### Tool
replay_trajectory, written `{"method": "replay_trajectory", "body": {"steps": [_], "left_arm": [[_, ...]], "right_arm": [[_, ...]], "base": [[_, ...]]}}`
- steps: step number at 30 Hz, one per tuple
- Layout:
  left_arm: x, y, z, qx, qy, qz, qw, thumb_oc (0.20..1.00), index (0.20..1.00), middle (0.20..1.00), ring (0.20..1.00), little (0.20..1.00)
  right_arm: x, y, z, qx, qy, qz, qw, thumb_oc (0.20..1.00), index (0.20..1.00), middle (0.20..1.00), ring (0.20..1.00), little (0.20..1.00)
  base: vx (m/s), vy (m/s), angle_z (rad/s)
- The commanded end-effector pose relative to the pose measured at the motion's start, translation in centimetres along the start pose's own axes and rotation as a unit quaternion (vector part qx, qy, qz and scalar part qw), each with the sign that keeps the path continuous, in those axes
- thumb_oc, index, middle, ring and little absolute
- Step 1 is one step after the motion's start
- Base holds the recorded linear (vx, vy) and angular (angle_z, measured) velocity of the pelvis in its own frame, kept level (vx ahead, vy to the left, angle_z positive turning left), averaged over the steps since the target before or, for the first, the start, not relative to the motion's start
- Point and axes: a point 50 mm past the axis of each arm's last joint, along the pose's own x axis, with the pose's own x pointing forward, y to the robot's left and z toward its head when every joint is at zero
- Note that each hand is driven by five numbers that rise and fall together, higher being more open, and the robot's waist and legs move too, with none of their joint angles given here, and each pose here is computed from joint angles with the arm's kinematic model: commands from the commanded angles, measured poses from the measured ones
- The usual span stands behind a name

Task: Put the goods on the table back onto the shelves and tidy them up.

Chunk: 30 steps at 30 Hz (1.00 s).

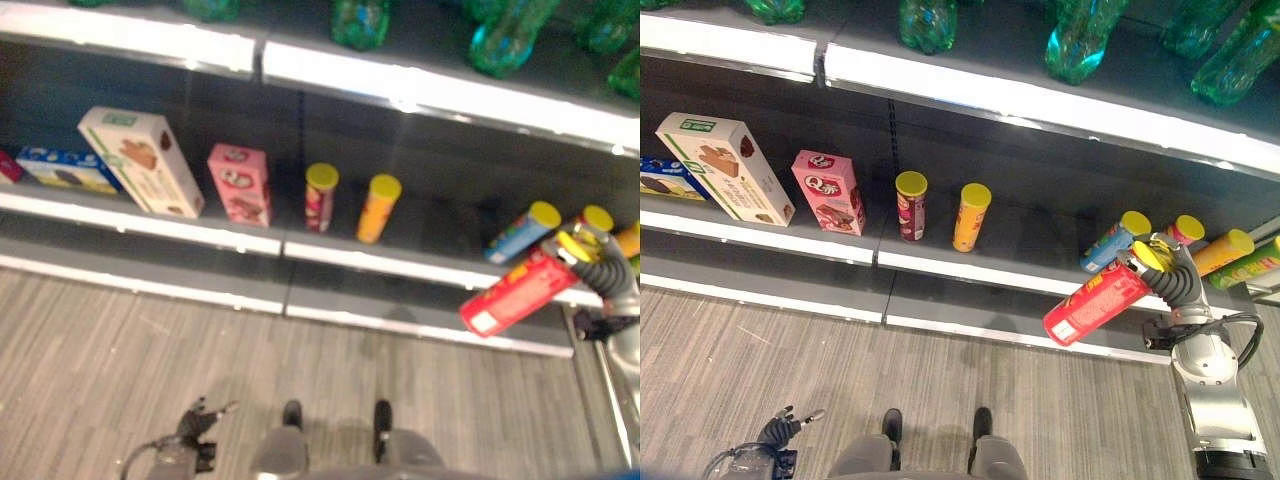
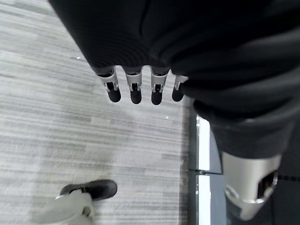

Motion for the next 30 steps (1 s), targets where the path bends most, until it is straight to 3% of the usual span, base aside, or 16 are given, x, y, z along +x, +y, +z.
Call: {"method": "replay_trajectory", "body": {"steps": [1, 13, 19, 30], "left_arm": [[0.0, 1.7, 0.2, 0.019, -0.005, 0.021, 1.0, 1.0, 1.0, 1.0, 1.0, 1.0], [0.2, 0.3, 0.4, 0.047, -0.009, 0.004, 0.999, 1.0, 1.0, 1.0, 1.0, 1.0], [-0.1, -1.5, 0.5, 0.067, -0.025, -0.021, 0.997, 1.0, 1.0, 1.0, 1.0, 1.0], [-0.2, -3.5, 0.7, 0.085, -0.043, -0.044, 0.994, 1.0, 1.0, 1.0, 1.0, 1.0]], "right_arm": [[1.6, -2.6, 3.0, -0.041, -0.067, -0.041, 0.996, 0.2, 0.2, 0.2, 0.2, 0.2], [1.3, -4.1, 2.1, -0.164, -0.038, -0.06, 0.984, 0.2, 0.2, 0.2, 0.2, 0.2], [1.5, -5.4, 2.9, -0.267, -0.059, -0.102, 0.956, 0.2, 0.2, 0.2, 0.2, 0.2], [4.5, -6.3, 5.9, -0.332, -0.113, -0.171, 0.921, 0.2, 0.2, 0.2, 0.2, 0.2]], "base": [[0.19, -0.03, 0.19], [0.15, -0.09, 0.7], [0.03, -0.119, 0.28], [-0.03, 0.018, 0.01]]}}
